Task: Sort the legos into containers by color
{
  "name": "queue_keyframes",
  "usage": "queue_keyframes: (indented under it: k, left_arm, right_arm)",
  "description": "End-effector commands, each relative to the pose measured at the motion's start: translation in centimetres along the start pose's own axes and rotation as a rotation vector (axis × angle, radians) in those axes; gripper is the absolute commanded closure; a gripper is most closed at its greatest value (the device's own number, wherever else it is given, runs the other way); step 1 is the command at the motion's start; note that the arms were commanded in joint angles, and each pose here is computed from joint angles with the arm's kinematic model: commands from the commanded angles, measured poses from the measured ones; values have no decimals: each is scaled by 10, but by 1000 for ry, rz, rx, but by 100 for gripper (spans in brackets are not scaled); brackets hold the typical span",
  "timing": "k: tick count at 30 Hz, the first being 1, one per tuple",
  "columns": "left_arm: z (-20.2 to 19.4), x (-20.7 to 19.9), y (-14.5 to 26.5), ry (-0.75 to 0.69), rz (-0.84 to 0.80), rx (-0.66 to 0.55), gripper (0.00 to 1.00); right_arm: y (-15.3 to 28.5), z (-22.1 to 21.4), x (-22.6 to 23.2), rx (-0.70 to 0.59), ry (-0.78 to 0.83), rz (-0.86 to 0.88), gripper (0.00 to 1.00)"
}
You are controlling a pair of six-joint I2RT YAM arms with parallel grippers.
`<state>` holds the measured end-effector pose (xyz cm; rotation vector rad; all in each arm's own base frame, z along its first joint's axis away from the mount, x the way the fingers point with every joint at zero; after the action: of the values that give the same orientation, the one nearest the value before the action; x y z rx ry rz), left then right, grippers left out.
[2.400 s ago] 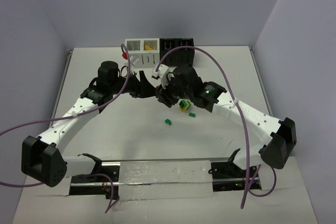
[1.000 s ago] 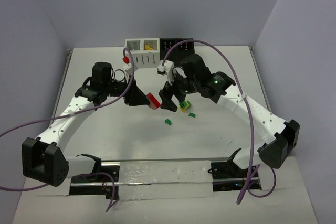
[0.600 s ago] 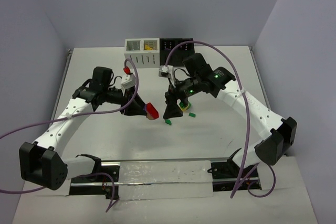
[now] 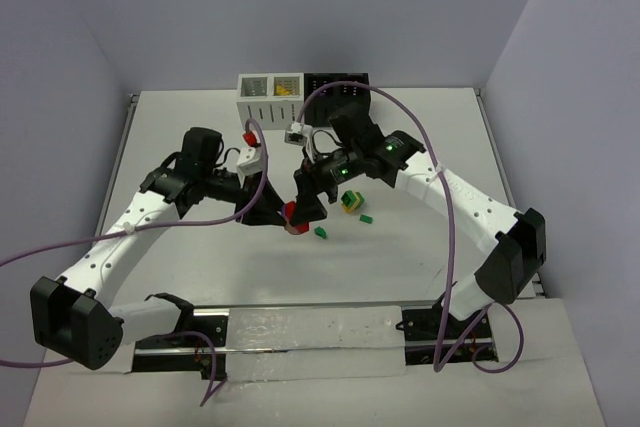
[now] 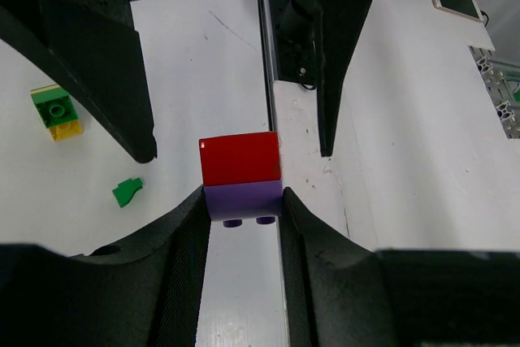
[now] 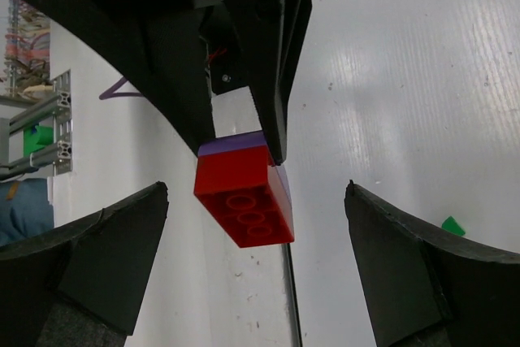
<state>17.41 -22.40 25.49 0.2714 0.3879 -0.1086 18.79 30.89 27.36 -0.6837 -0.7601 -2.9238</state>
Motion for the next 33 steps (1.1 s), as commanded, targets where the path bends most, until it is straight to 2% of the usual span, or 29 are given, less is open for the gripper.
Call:
queue_keyframes:
  k: [1,5,8,11,13,16,20,21,33]
  left_arm:
    - [20,-11,2,-82,-27,-34,100]
    - [21,-12,1,-76,-35,-34,100]
    - [21,-12,0,-71,-40,-36,100]
    - [20,-12,-1,-67,-41,-37,100]
    - [19,-12,-2,-59,-41,-36,100]
    - [18,-11,-2,-54,-41,-36,100]
    - [12,-12,-1,-43,-32,-24,100]
    - [10,-12,-1,-41,-30,-21,100]
    - [-16,-7,27,-8,41,7,100]
  right_arm:
    - [-2,15,-3,-31,58,-20,5]
    - [-2,15,-1,-35,70,-11,10]
    - [-2,16,0,-42,85,-8,22]
    - [-2,17,0,-49,100,-9,37]
    - [-2,18,2,-50,107,-1,50]
    - [-3,17,3,-40,117,12,64]
    - [0,13,5,-18,135,17,94]
    - [0,13,4,-15,141,11,98]
    - [25,7,-13,3,150,-65,100]
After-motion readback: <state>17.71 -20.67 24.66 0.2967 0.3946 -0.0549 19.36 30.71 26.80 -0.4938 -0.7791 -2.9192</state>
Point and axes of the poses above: each gripper's point midway between its finger pads, its own y axis back along the fingers, its own x axis along the line the jaws close on, z = x × y, the point moved 3 cm from there along y, back along the fingers, and after that the axes turned 6 degrees about y, right-handed, at the moved point
